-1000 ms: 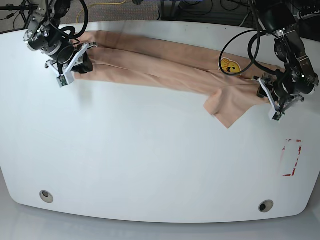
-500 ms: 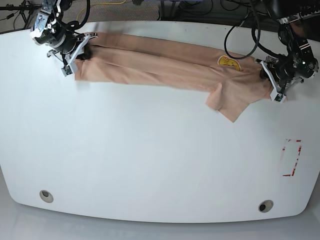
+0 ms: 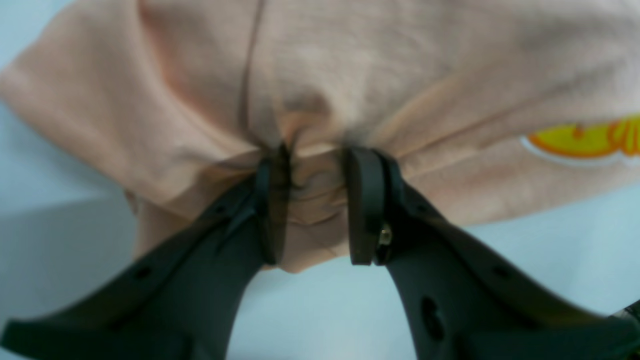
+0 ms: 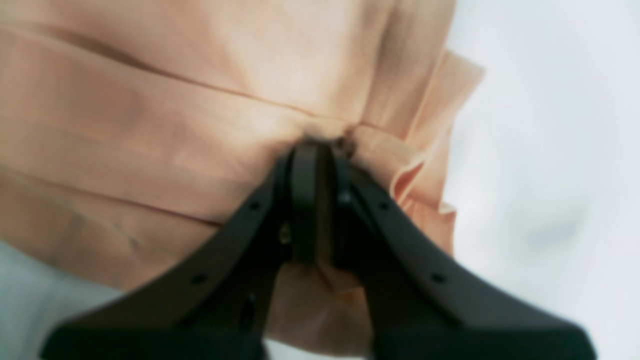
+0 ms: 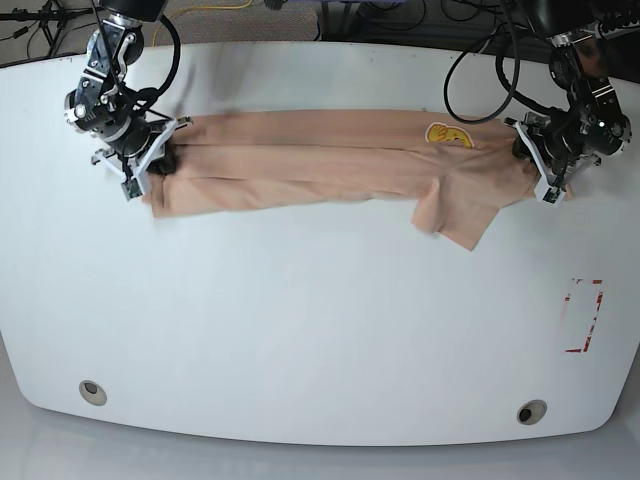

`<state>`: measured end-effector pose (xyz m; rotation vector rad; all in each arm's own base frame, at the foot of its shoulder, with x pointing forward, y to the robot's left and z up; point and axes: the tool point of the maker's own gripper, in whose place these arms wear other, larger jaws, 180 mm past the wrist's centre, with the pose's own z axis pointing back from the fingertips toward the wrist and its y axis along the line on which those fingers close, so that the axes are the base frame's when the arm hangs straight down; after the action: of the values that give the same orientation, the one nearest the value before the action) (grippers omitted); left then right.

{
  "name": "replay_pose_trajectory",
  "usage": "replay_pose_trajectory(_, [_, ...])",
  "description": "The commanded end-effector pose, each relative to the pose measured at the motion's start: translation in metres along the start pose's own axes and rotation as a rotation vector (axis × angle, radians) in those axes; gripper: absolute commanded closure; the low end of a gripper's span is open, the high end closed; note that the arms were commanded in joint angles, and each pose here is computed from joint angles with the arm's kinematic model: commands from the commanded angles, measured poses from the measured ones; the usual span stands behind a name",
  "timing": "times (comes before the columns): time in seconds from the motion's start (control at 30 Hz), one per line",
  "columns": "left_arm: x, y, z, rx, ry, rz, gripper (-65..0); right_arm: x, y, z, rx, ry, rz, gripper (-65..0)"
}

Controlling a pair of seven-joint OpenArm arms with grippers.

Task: Fold the T-shirt properly
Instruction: 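Lay the folded hem down, dragging both grippers back across the table, then release the shirt with the left gripper and move it to the loose flap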

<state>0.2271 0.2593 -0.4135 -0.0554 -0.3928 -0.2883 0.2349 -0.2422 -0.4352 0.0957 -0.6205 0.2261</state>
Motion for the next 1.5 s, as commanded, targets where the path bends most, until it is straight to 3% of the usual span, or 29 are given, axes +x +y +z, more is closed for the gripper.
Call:
replay_pose_trajectory(0.0, [-0.012, -0.001, -0.001, -0.002, 0.037, -0.001, -17.2, -0.039, -0.029, 0.001, -0.092, 0.211, 0.046, -4.3])
replay_pose_trajectory(0.23, [-0.011, -0.003, 0.0, -0.007, 0.03, -0.001, -17.5, -0.035, -0.033, 0.001, -0.098, 0.205, 0.05, -4.3])
replay_pose_trajectory(0.33, [-0.005, -0.002, 0.003, -0.001, 0.015, -0.006, -20.4, -0.023, -0.035, 0.003, -0.109, 0.18, 0.062, -4.3])
replay_pose_trajectory(0.63, [0.076, 0.004, 0.049, 0.04, -0.222, -0.014, -39.2, -0.009, -0.034, 0.009, -0.125, 0.141, 0.085, -4.3])
replay_pose_trajectory(0.8, [0.108, 0.015, 0.059, 0.053, -0.287, 0.014, -39.9, -0.005, -0.033, 0.01, -0.128, 0.129, 0.09, -4.3])
replay_pose_trajectory(1.2, [0.145, 0.011, 0.011, -0.148, -0.284, 0.147, -40.0, -0.006, -0.033, 0.01, -0.128, 0.133, 0.087, -4.3])
replay_pose_trajectory(1.47, [0.157, -0.015, -0.019, -0.256, -0.27, 0.14, -40.1, -0.006, -0.033, 0.01, -0.128, 0.132, 0.088, -4.1])
